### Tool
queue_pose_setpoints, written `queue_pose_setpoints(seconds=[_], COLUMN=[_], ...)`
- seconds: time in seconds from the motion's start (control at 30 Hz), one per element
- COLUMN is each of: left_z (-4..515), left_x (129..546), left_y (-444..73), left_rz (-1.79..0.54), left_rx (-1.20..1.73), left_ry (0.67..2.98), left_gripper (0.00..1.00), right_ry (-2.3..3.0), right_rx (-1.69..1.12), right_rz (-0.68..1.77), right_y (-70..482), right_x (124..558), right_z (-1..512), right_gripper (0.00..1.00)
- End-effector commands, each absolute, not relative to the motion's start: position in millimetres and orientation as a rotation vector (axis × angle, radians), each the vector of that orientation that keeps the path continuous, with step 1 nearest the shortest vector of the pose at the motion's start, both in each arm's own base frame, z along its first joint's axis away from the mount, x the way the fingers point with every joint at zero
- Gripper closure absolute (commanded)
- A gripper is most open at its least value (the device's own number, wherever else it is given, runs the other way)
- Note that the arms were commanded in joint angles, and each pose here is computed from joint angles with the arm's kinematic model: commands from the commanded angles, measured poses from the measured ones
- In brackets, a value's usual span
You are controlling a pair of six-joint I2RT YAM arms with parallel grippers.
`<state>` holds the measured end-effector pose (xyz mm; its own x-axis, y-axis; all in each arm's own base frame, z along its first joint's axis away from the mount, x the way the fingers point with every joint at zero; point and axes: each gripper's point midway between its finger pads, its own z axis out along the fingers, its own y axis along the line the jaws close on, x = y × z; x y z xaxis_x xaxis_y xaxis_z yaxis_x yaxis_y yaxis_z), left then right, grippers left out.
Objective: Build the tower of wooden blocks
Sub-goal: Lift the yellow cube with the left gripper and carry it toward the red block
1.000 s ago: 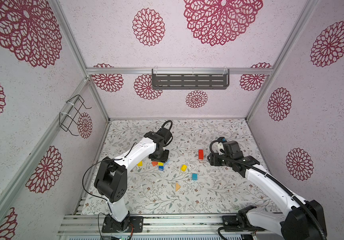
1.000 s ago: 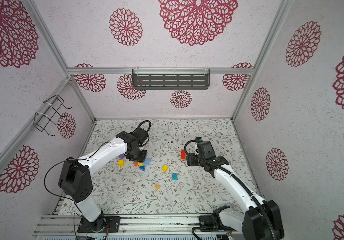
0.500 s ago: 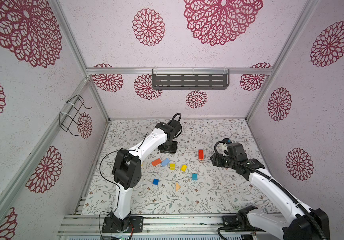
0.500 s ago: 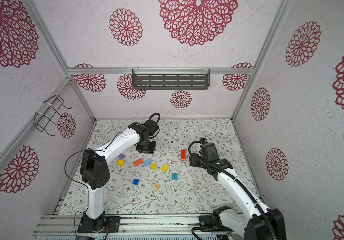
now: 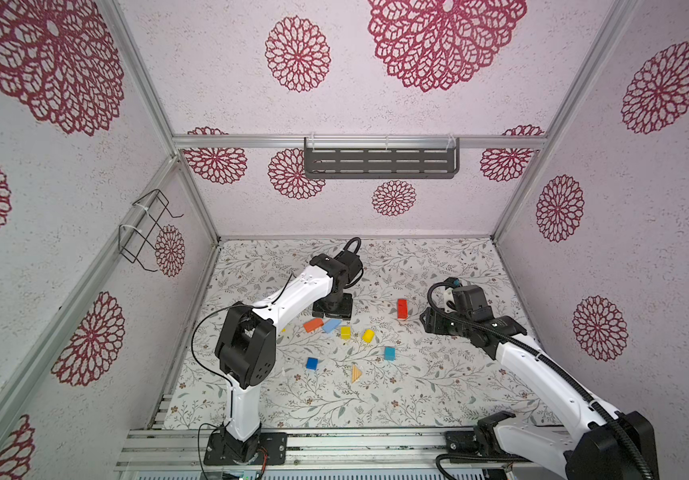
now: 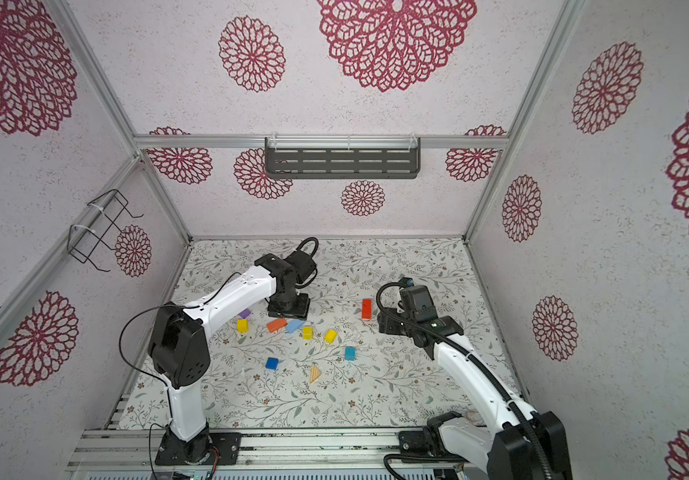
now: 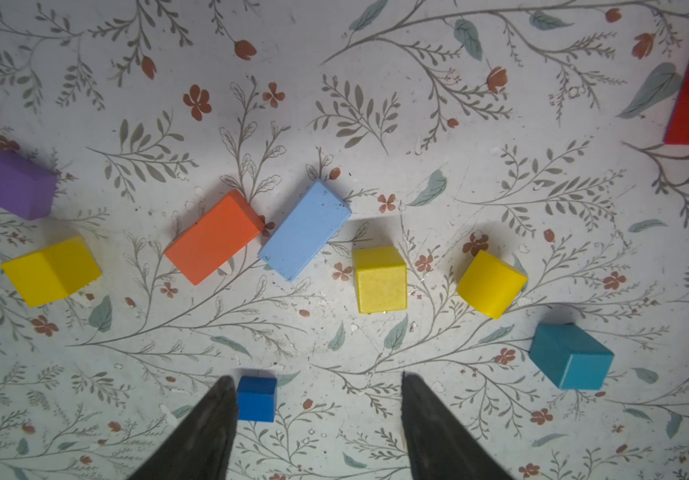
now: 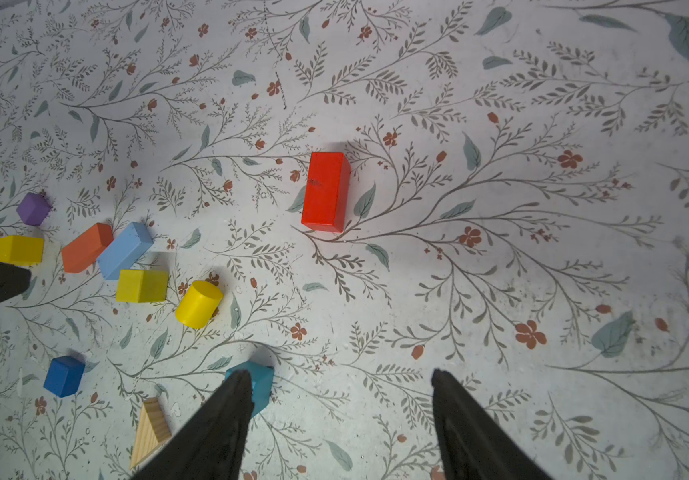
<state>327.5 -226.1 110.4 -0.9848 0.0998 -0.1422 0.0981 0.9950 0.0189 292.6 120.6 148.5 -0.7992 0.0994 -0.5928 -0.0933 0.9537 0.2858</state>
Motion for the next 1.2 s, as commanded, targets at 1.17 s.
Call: queue_pose_setpoints(seconds=[1.17], left_z=[32], left_x=[319], left_y=[-269], left_rz=[-0.051], left_rx=[0.061], left_ry=[3.033], left_gripper=[0.67], right_ry=[2.493], right_rx=[0.005], right_rz=[0.379], right_y=[117], right_x=[289], right_z=[134], right_gripper=[0.29])
